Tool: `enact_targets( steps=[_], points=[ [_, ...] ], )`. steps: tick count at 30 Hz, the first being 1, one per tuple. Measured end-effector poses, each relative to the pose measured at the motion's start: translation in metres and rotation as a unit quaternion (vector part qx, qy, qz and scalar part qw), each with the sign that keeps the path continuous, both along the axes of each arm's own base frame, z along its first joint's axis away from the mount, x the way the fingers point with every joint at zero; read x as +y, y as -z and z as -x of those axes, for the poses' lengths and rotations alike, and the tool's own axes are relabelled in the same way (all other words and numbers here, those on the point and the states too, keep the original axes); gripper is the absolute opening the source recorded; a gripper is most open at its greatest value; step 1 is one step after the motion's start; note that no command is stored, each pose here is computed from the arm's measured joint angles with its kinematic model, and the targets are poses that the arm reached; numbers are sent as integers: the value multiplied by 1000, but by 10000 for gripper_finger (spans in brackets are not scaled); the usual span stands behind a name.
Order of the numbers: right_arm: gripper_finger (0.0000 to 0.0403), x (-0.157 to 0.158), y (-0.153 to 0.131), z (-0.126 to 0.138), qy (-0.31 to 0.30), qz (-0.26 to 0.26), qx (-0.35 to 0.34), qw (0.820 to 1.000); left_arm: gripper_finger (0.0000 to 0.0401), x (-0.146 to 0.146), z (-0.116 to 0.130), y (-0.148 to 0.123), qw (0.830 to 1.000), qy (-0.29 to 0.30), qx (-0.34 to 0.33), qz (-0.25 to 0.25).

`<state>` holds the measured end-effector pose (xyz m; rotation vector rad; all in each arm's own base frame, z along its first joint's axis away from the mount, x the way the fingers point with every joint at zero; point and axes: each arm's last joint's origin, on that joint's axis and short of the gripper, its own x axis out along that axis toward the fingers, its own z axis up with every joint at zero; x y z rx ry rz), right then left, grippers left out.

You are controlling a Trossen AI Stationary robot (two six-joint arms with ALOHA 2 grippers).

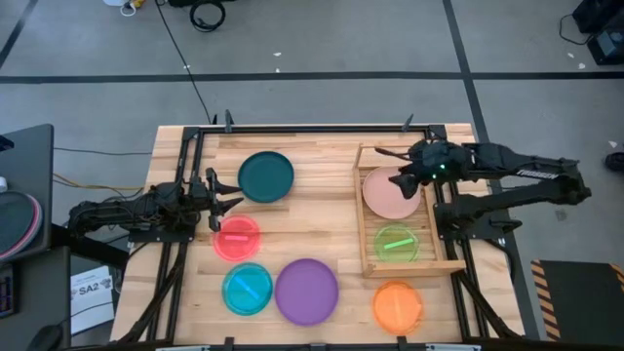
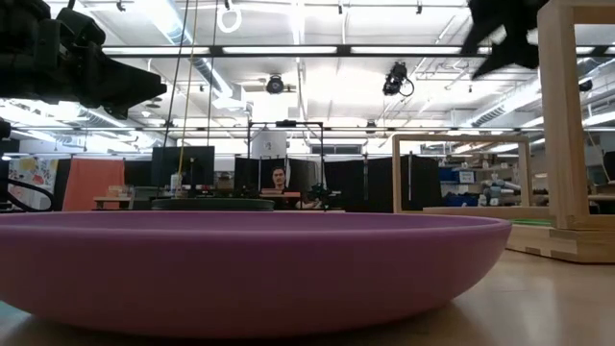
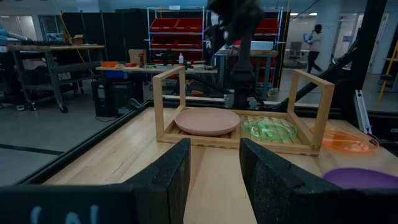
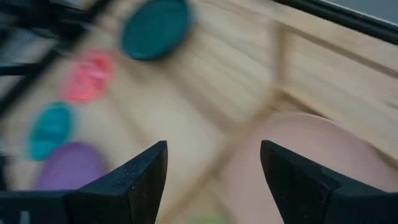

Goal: Place and stack plates onto a shelf
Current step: Stack the orange plate on top of the green plate on the shelf

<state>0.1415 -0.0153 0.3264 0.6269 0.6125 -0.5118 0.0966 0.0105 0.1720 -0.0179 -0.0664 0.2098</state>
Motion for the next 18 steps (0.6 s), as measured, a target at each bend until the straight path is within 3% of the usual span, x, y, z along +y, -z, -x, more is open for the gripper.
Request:
enact_targets(
  steps=[10,15,18],
  points=[
    [260,70,-15,-39,-154,-30,-124,980,144,0,0,0,1000,0,0,0],
    [261,108,-11,-46,-191,-56,-123,972,144,0,0,0,1000,0,0,0],
    [259,131,-15,-48,-197,-43,-103,974,144,0,0,0,1000,0,0,0]
  ],
)
